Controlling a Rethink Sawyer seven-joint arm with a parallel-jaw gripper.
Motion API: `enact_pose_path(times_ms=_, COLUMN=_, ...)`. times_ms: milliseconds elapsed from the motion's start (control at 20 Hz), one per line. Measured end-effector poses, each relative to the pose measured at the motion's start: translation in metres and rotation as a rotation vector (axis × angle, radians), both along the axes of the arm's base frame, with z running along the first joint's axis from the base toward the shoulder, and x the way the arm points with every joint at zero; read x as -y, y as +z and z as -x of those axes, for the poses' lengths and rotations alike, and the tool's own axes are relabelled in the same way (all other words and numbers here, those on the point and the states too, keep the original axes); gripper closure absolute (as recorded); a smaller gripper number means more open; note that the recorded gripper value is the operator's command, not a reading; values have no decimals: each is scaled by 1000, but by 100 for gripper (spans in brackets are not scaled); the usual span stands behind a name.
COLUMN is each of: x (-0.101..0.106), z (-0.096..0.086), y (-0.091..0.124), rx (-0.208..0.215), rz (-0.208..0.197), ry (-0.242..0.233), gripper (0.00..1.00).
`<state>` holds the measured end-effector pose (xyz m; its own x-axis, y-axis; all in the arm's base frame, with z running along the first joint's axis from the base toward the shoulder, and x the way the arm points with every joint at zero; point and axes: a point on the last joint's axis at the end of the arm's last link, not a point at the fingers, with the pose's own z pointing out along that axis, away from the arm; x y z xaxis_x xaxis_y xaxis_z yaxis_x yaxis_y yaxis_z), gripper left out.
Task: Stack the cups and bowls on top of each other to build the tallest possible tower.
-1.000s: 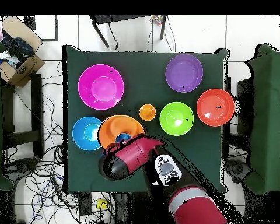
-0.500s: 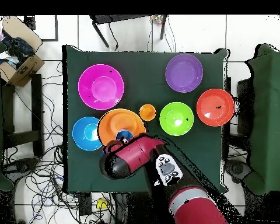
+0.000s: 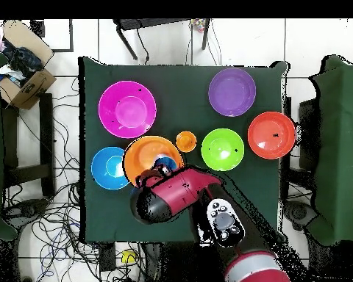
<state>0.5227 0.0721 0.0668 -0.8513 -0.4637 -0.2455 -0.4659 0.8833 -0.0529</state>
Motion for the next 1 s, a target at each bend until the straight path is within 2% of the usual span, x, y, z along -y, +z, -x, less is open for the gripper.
enact_pose_path(times_ms=200, x=15, z=-18, y=19, rx=47, rz=22, ry=-20, gripper=100)
enact_pose_path(times_ms=350, x=18, z=-27, y=29, rx=75, rz=31, ry=-22, gripper=100)
enact_pose_path(times_ms=750, x=15, z=-38, y=34, rx=99, rz=32, ry=-18, gripper=100)
enact_pose_path(times_ms=1000, x=5, z=-42, y=35, rx=108, rz=31, ry=-1, gripper=100)
